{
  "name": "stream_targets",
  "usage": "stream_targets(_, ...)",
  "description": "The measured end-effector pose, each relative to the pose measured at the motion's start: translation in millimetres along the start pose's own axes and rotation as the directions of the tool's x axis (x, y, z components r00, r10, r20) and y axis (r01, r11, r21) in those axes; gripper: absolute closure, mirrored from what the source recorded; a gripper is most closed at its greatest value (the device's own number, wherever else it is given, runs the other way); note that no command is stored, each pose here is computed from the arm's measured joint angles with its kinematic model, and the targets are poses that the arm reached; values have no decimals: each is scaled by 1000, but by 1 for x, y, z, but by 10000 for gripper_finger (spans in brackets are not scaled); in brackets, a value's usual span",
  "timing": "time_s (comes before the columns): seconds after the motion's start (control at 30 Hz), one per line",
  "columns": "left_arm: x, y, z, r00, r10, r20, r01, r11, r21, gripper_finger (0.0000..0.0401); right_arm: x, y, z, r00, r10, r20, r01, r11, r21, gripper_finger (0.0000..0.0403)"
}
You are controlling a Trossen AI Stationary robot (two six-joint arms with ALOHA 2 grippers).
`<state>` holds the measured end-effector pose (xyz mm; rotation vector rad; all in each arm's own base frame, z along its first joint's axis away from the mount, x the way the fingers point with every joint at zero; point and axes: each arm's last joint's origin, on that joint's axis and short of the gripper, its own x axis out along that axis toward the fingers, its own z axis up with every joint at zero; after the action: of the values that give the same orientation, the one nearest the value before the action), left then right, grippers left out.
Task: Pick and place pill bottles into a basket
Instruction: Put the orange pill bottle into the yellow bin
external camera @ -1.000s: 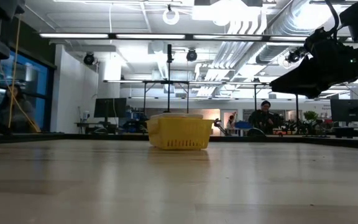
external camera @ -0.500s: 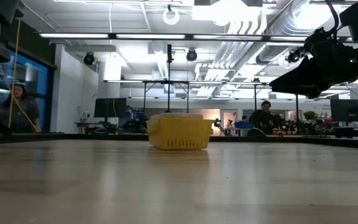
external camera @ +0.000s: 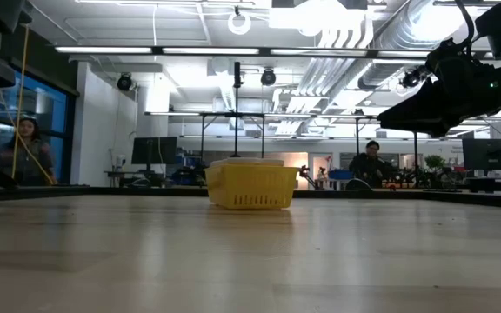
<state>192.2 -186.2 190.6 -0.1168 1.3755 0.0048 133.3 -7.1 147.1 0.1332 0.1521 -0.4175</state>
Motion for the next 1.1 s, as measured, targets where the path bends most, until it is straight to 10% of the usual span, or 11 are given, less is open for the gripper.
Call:
stream_targets(0.4,-3,7,11,1000,10,6,-10,999,34,157,0,0,0,1000,-2,0,2,1000,0,208)
stream_targets(1.1,-68,99,129,968,-29,250,-49,952,303,157,0,0,0,1000,-4,-1,4,1000,-4,208)
